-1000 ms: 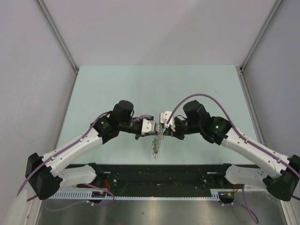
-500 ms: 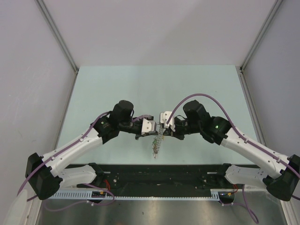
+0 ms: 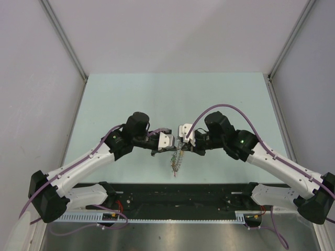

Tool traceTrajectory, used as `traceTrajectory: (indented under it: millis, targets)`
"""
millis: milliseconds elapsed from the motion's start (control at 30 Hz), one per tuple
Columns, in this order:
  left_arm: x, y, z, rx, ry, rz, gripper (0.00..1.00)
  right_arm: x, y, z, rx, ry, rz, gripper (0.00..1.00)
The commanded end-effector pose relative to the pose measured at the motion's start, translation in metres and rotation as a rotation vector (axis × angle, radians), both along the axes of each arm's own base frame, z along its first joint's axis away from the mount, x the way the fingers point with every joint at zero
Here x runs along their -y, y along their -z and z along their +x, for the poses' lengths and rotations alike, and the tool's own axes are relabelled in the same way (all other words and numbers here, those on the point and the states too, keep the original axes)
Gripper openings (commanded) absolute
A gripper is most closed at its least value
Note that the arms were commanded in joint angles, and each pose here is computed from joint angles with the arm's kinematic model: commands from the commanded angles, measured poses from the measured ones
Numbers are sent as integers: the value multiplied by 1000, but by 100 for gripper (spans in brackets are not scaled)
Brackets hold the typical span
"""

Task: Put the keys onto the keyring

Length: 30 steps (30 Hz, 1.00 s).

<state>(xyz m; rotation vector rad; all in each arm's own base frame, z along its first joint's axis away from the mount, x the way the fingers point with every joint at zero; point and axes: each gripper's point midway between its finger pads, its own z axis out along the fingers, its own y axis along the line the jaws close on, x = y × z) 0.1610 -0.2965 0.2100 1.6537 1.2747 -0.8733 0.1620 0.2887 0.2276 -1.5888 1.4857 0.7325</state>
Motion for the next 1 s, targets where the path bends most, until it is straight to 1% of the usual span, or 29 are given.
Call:
traceTrajectory:
  millis: [0, 400, 467, 567, 600, 700, 733, 800, 833, 867, 933, 967]
  targets:
    - [8, -19, -6, 36, 55, -68, 0, -10, -29, 1, 51, -30, 76, 0]
    - [8, -23, -4, 47, 40, -80, 0, -8, -29, 1, 47, -17, 73, 0]
    - [7, -24, -4, 47, 32, -79, 1, -6, -26, 4, 48, 7, 57, 0]
    - [0, -23, 7, 77, -41, -55, 0, 2, -18, 12, 38, 74, 14, 0]
    - [-5, -24, 17, 107, -106, -36, 0, 5, -16, 12, 32, 90, 5, 0]
    - [-18, -30, 26, 125, -204, -14, 0, 16, -9, 16, 24, 148, -46, 0]
    - [-25, -29, 32, 129, -261, 11, 0, 21, -2, 16, 12, 165, -77, 0]
    - [-37, -35, 34, 127, -333, 6, 0, 31, 9, 24, 20, 222, -139, 0]
    - [-46, -35, 40, 136, -398, 17, 0, 37, 17, 24, 8, 236, -180, 0]
    - [-51, -30, 39, 107, -436, 23, 0, 43, 22, 29, 15, 269, -213, 0]
    - [-67, -35, 40, 99, -533, -5, 0, 53, 37, 32, -7, 300, -286, 0]
    - [-72, -27, 39, 87, -563, 0, 0, 57, 43, 35, -6, 324, -317, 0]
